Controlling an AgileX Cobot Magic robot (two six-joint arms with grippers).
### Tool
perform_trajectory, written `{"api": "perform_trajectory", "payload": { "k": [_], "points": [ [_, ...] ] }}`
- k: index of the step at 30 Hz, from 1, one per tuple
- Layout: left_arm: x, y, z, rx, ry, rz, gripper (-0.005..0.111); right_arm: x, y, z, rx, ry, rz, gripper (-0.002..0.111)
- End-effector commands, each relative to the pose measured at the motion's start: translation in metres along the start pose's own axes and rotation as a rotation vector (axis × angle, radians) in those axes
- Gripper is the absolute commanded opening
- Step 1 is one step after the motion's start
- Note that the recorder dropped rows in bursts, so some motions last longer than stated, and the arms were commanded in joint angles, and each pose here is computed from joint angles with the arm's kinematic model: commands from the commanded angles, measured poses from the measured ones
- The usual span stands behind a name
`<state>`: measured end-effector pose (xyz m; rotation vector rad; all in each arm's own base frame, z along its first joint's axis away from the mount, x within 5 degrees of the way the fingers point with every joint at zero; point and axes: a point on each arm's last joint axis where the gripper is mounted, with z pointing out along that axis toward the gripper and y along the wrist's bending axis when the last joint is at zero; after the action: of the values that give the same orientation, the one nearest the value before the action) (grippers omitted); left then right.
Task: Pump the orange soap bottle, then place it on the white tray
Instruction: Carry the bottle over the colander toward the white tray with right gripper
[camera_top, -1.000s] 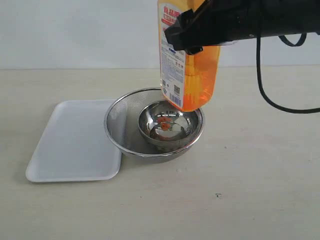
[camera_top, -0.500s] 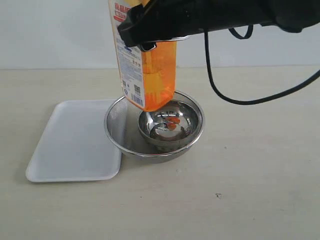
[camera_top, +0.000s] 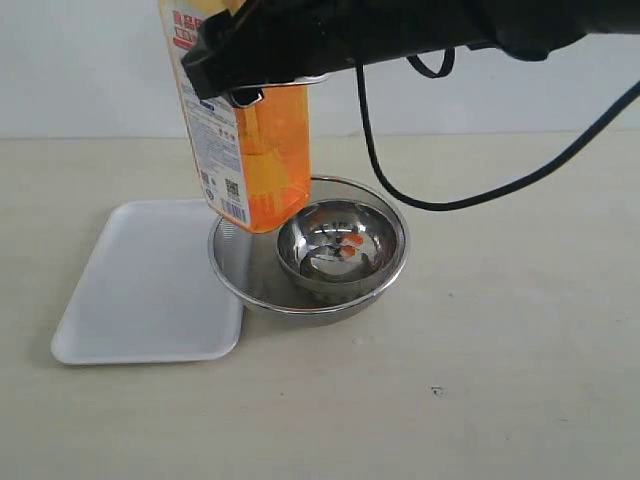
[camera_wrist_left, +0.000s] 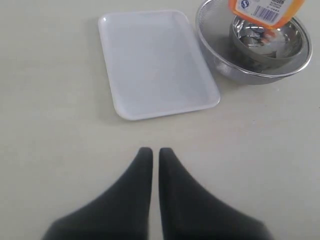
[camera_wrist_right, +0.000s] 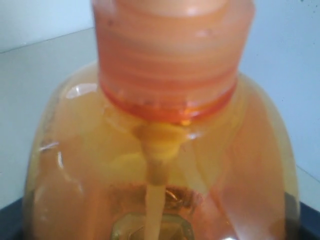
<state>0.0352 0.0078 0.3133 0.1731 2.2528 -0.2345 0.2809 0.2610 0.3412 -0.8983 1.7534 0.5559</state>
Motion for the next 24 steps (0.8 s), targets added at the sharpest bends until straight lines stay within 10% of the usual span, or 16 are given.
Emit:
{"api": "perform_trajectory", "payload": {
  "k": [1, 24],
  "points": [
    [0.000, 0.001, 0.000, 0.001, -0.017, 0.008, 0.005, -0.016, -0.003, -0.007, 0.043, -0.072, 0.007, 0.000],
    [-0.001, 0.001, 0.000, -0.001, -0.022, 0.018, 0.005, -0.032, 0.021, 0.031, -0.062, -0.080, 0.012, 0.000]
  ]
}}
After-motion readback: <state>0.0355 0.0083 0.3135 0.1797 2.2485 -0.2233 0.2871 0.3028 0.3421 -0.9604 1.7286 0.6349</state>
